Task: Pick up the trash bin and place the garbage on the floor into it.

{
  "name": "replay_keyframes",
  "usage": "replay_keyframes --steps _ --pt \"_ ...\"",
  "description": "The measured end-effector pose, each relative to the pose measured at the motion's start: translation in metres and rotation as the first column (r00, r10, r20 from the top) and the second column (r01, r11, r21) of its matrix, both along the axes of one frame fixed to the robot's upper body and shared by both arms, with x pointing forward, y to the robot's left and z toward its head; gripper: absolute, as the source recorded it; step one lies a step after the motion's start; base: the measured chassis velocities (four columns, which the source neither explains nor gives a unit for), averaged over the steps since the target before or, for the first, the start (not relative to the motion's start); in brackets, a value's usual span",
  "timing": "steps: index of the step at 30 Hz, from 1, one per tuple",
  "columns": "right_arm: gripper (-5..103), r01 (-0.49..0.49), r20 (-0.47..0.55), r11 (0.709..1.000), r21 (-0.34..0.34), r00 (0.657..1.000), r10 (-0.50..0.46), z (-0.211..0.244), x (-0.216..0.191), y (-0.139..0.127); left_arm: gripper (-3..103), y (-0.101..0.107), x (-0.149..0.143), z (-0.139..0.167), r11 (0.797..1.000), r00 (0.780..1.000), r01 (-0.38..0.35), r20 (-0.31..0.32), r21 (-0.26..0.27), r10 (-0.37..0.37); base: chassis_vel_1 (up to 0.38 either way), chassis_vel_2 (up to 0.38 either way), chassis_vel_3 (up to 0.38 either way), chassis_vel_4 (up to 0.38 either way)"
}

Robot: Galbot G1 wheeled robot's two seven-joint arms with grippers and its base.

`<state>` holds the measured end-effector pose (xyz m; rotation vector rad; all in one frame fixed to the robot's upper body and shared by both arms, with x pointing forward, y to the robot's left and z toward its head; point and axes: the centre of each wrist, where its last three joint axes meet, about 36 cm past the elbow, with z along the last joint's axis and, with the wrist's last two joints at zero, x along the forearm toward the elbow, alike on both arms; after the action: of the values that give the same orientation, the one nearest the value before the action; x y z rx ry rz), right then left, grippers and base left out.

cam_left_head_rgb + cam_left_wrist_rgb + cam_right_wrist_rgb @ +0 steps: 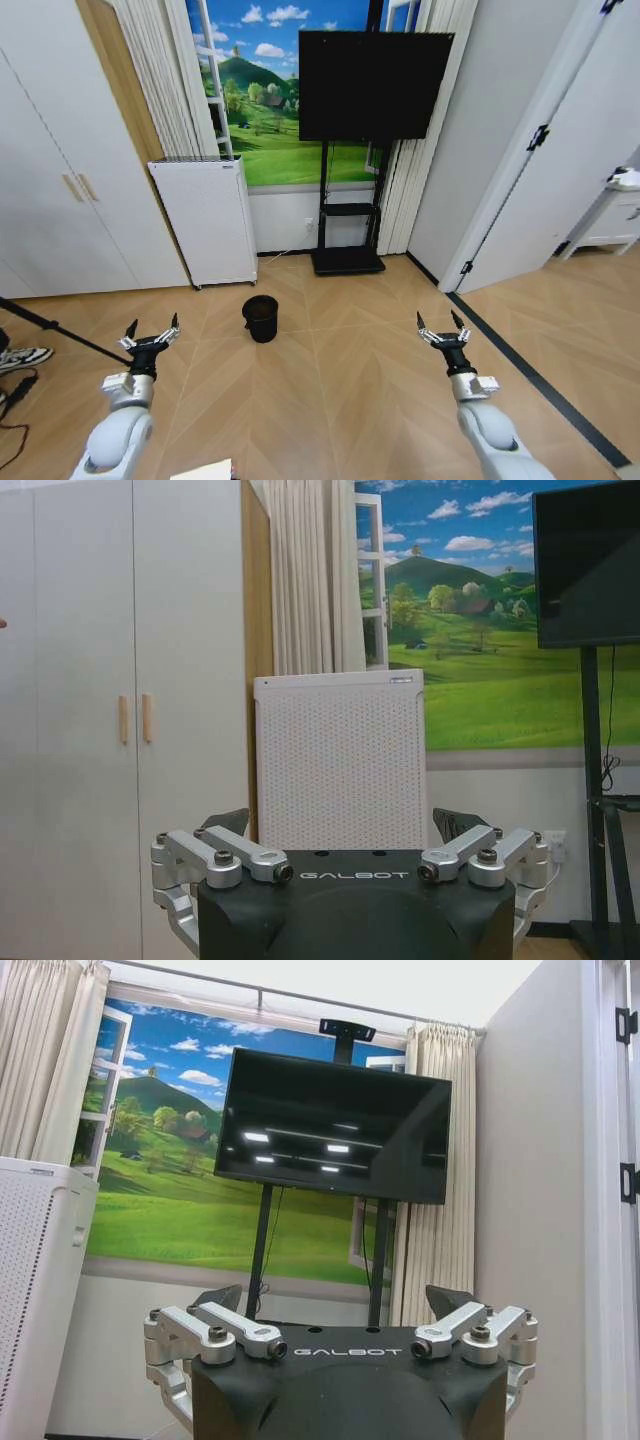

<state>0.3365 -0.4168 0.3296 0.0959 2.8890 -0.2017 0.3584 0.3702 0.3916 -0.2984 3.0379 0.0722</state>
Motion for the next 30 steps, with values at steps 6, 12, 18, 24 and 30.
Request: replay_keyframes --steps 6,12,18,24,30 --pt "100 0.014 -0.002 1.0 -0.005 1.0 -0.014 -0.0015 -0.003 0.0018 100 0.0006 -0.0017 0.0013 1.0 1.0 0.001 -0.012 0.002 -0.001 0.0 0.0 0.0 0.0" --pt "100 0.016 -0.003 1.0 -0.004 1.0 -0.016 -0.0018 -0.0034 0.0021 100 0.0006 -0.0023 0.0016 1.0 1.0 0.002 -0.017 0.002 -0.002 0.0 0.0 0.0 0.0" --pt "100 0.017 -0.003 1.0 -0.004 1.0 -0.017 -0.002 -0.0036 0.0021 100 0.0007 -0.0024 0.0017 1.0 1.0 0.003 -0.017 0.002 -0.003 0.0 0.0 0.0 0.0" --pt "100 0.017 -0.002 1.0 -0.004 1.0 -0.017 -0.002 -0.0036 0.0022 100 0.0008 -0.0025 0.0016 1.0 1.0 0.003 -0.018 0.001 -0.003 0.0 0.0 0.0 0.0" --pt "100 0.017 -0.002 1.0 -0.004 1.0 -0.017 -0.0022 -0.0037 0.0022 100 0.0008 -0.0025 0.0016 1.0 1.0 0.004 -0.018 0.001 -0.004 0.0 0.0 0.0 0.0"
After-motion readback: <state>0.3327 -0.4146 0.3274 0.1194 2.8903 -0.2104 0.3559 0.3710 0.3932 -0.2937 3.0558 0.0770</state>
